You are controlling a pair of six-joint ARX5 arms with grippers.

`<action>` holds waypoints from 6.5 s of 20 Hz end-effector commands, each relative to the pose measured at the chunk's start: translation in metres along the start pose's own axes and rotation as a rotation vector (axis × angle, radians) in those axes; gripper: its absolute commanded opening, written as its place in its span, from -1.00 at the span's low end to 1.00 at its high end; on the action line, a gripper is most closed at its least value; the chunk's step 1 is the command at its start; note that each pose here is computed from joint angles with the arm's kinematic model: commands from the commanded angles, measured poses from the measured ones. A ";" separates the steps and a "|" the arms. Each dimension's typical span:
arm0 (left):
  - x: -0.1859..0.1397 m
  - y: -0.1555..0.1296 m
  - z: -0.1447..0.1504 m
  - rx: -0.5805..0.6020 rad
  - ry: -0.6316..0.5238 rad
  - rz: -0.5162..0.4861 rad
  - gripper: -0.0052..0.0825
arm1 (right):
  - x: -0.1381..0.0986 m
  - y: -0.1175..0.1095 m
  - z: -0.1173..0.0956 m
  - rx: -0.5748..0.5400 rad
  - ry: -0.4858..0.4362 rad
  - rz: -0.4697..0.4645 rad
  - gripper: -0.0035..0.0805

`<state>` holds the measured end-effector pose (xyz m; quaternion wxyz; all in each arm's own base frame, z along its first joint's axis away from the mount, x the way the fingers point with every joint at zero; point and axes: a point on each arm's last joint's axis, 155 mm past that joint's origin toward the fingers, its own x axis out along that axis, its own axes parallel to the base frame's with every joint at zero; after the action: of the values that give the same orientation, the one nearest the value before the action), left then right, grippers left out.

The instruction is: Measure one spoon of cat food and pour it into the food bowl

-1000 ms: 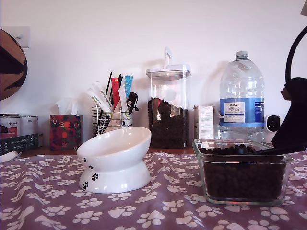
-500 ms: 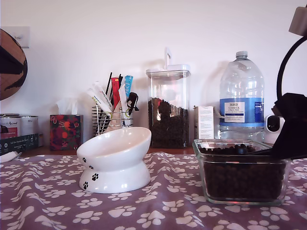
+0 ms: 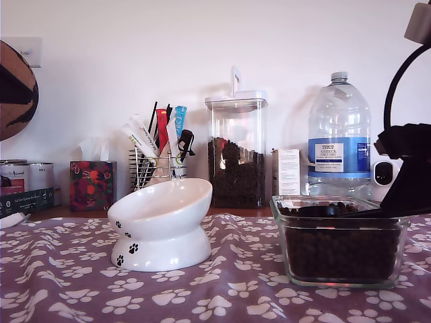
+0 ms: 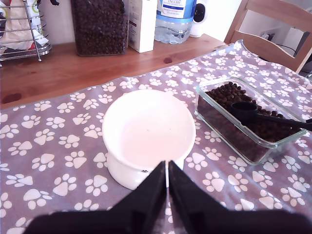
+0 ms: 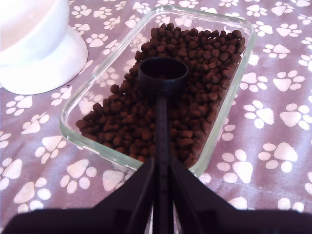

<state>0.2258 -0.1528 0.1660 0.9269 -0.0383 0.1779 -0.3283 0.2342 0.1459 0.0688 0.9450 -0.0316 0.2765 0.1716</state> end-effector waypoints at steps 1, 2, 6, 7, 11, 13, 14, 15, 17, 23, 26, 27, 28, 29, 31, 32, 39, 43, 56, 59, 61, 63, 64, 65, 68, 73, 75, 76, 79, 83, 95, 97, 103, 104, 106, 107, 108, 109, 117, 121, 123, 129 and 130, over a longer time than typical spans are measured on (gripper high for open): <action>0.001 0.000 0.000 0.001 0.000 -0.002 -0.93 | 0.002 -0.002 -0.009 0.001 0.014 -0.004 -0.95; 0.001 0.000 0.000 0.001 0.000 -0.002 -0.93 | 0.002 -0.002 -0.009 0.002 0.013 -0.004 -0.95; 0.001 0.000 0.000 0.001 0.000 -0.002 -0.93 | 0.001 -0.005 0.002 0.001 -0.018 -0.031 -0.95; 0.001 0.000 0.000 0.001 0.000 -0.002 -0.93 | 0.000 -0.006 0.007 -0.015 -0.027 -0.041 -0.95; 0.001 0.000 0.000 0.001 0.000 -0.002 -0.93 | -0.006 -0.004 0.034 -0.103 -0.058 -0.049 -0.95; 0.001 0.000 0.000 0.001 0.000 -0.002 -0.93 | -0.011 -0.003 0.051 -0.195 -0.070 -0.060 -0.95; 0.001 0.000 0.000 0.001 0.000 -0.002 -0.93 | -0.014 -0.004 0.057 -0.253 -0.064 -0.072 -0.95; 0.001 0.000 0.000 0.001 0.000 -0.002 -0.93 | -0.017 -0.004 0.062 -0.321 -0.055 -0.076 -0.95; 0.001 0.000 0.000 0.001 0.000 -0.002 -0.93 | -0.020 -0.003 0.070 -0.466 -0.040 -0.083 -0.95; 0.001 0.000 0.000 0.000 0.000 -0.003 -0.93 | -0.011 -0.023 0.065 -1.111 0.143 -0.184 -0.95; 0.001 0.000 -0.001 0.000 0.001 -0.003 -0.93 | -0.002 -0.037 0.059 -1.403 0.275 -0.241 -0.95; 0.001 -0.001 0.000 0.000 0.000 -0.003 -0.93 | -0.001 -0.044 0.058 -1.499 0.328 -0.271 -0.95; 0.001 -0.001 -0.001 0.000 0.001 -0.004 -0.93 | -0.001 -0.050 0.059 -1.581 0.369 -0.299 -0.95; 0.001 -0.001 0.000 -0.001 0.000 -0.005 -0.93 | 0.000 -0.053 0.061 -1.644 0.395 -0.317 -0.95; 0.001 -0.001 -0.001 -0.008 0.002 -0.007 -0.93 | 0.000 -0.053 0.067 -1.725 0.416 -0.344 -0.95; 0.001 -0.001 -0.002 -0.009 0.006 -0.006 -0.93 | 0.000 -0.052 0.070 -1.732 0.416 -0.351 -0.95; 0.000 -0.010 -0.003 -0.010 0.012 -0.055 -0.93 | 0.009 -0.049 0.078 -1.846 0.479 -0.340 -0.95; 0.000 -0.016 -0.003 -0.016 0.014 -0.086 -0.93 | 0.025 -0.037 0.045 -2.000 0.575 -0.224 -0.95; -0.001 -0.025 -0.004 -0.035 0.022 -0.136 -0.93 | 0.026 -0.008 0.028 -1.920 0.519 -0.196 -0.95; -0.001 -0.025 -0.004 -0.036 0.022 -0.135 -0.93 | 0.027 -0.005 0.045 -1.737 0.457 -0.271 -0.95; -0.001 -0.025 -0.005 -0.037 0.025 -0.135 -0.93 | 0.027 -0.002 0.055 -1.633 0.417 -0.298 -0.95; -0.001 -0.024 -0.009 -0.043 0.040 -0.133 -0.93 | 0.027 0.001 0.061 -1.541 0.387 -0.313 -0.95; -0.001 -0.024 -0.011 -0.046 0.049 -0.132 -0.93 | 0.028 0.001 0.061 -1.500 0.382 -0.314 -0.95; -0.001 -0.024 -0.014 -0.050 0.060 -0.131 -0.93 | 0.028 0.000 0.058 -1.463 0.386 -0.306 -0.95; -0.002 -0.024 -0.016 -0.053 0.066 -0.130 -0.93 | 0.024 -0.008 0.034 -1.367 0.463 -0.247 -0.95; -0.001 -0.024 -0.014 -0.051 0.061 -0.130 -0.93 | 0.023 -0.002 0.011 -1.161 0.491 -0.165 -0.95; -0.001 -0.024 -0.015 -0.051 0.062 -0.130 -0.93 | 0.024 0.007 0.004 -1.063 0.485 -0.124 -0.95; -0.001 -0.024 -0.015 -0.051 0.062 -0.130 -0.93 | 0.024 0.009 0.002 -1.028 0.483 -0.114 -0.95; -0.001 -0.024 -0.015 -0.051 0.063 -0.130 -0.93 | 0.024 0.013 -0.003 -0.949 0.485 -0.096 -0.95; -0.002 -0.024 -0.015 -0.052 0.065 -0.130 -0.93 | 0.025 0.012 -0.006 -0.777 0.492 -0.103 -0.95; -0.002 -0.024 -0.016 -0.053 0.066 -0.131 -0.93 | 0.028 -0.019 -0.009 -0.511 0.534 -0.193 -0.95; -0.002 -0.024 -0.016 -0.053 0.067 -0.131 -0.93 | 0.027 -0.028 -0.011 -0.491 0.550 -0.212 -0.95; -0.002 -0.024 -0.016 -0.054 0.069 -0.131 -0.93 | 0.028 -0.038 -0.017 -0.344 0.578 -0.221 -0.95; -0.002 -0.024 -0.016 -0.054 0.069 -0.131 -0.93 | 0.028 -0.038 -0.017 -0.323 0.579 -0.219 -0.95; -0.002 -0.024 -0.016 -0.054 0.069 -0.131 -0.93 | 0.028 -0.037 -0.019 -0.299 0.586 -0.204 -0.95; -0.002 -0.024 -0.016 -0.054 0.069 -0.131 -0.93 | 0.028 -0.037 -0.019 -0.285 0.587 -0.204 -0.95; -0.002 -0.024 -0.016 -0.054 0.069 -0.130 -0.93 | 0.029 -0.036 -0.020 -0.264 0.590 -0.195 -0.95; -0.002 -0.024 -0.016 -0.054 0.069 -0.130 -0.93 | 0.029 -0.034 -0.021 -0.241 0.594 -0.178 -0.95; -0.002 -0.024 -0.017 -0.054 0.070 -0.130 -0.93 | 0.031 -0.036 -0.021 -0.045 0.616 -0.126 -0.95; -0.002 -0.024 -0.016 -0.053 0.069 -0.130 -0.93 | 0.029 -0.034 -0.023 0.012 0.633 -0.081 -0.95; -0.002 -0.024 -0.016 -0.054 0.069 -0.130 -0.93 | 0.028 -0.034 -0.019 0.034 0.624 -0.065 -0.95; -0.002 -0.024 -0.017 -0.054 0.070 -0.130 -0.93 | 0.020 -0.036 -0.011 0.077 0.599 -0.044 -0.95; -0.002 -0.024 -0.016 -0.054 0.070 -0.130 -0.93 | 0.020 -0.035 -0.008 0.078 0.588 -0.040 -0.95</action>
<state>0.2049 -0.1687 0.1554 0.8963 -0.0622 0.2168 -0.3818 0.2662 0.1262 0.0598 0.8347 -0.0475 0.5313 0.1367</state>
